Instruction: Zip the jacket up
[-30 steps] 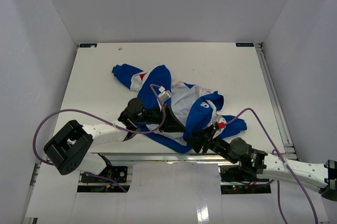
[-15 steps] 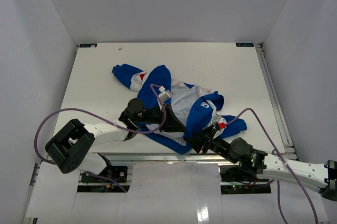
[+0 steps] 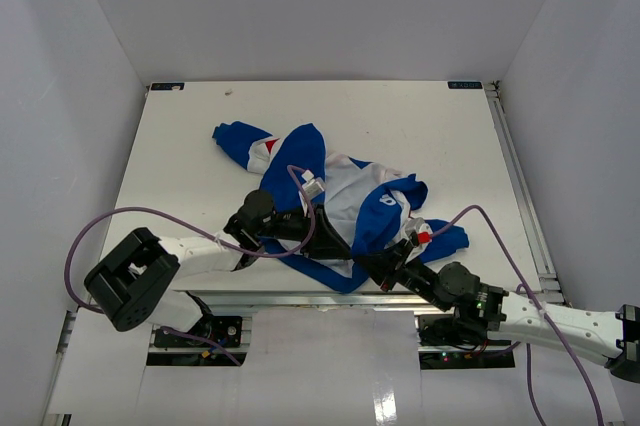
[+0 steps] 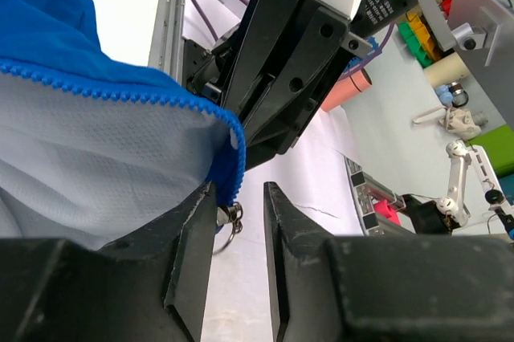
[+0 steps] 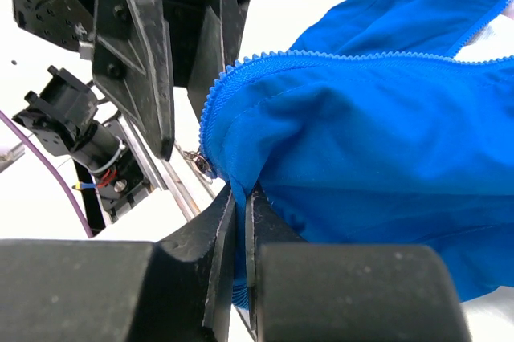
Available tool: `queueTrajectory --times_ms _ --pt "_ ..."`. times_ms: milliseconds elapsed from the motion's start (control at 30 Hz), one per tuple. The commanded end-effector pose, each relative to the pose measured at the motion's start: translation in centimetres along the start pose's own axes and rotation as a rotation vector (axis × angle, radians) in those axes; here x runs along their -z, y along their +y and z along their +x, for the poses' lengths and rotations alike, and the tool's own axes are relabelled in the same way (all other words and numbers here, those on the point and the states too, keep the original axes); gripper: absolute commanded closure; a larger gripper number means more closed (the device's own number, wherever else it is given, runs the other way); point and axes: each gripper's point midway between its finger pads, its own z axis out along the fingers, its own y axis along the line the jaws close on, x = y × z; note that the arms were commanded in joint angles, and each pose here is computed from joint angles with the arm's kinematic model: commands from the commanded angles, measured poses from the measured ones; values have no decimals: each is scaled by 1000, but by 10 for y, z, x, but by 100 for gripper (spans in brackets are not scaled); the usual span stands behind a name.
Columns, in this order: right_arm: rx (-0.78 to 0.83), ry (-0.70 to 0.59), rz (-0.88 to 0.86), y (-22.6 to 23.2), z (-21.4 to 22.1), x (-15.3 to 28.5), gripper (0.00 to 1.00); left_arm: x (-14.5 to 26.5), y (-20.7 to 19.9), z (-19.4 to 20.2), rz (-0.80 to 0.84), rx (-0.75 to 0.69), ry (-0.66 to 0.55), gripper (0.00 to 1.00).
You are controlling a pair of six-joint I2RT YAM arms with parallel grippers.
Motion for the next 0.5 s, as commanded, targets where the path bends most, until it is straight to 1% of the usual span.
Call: queueTrajectory --times_ms 0,133,367,467 --pt "-23 -66 -8 2 -13 0 92 6 1 2 -38 -39 6 55" --pt "-24 -66 -6 2 -12 0 92 8 5 1 -78 -53 -4 46" --pt "-28 -52 -15 3 -10 0 92 5 9 -1 -79 -70 2 41" --pt "-26 -40 -26 6 -8 -1 92 3 11 -6 -97 -93 3 40"
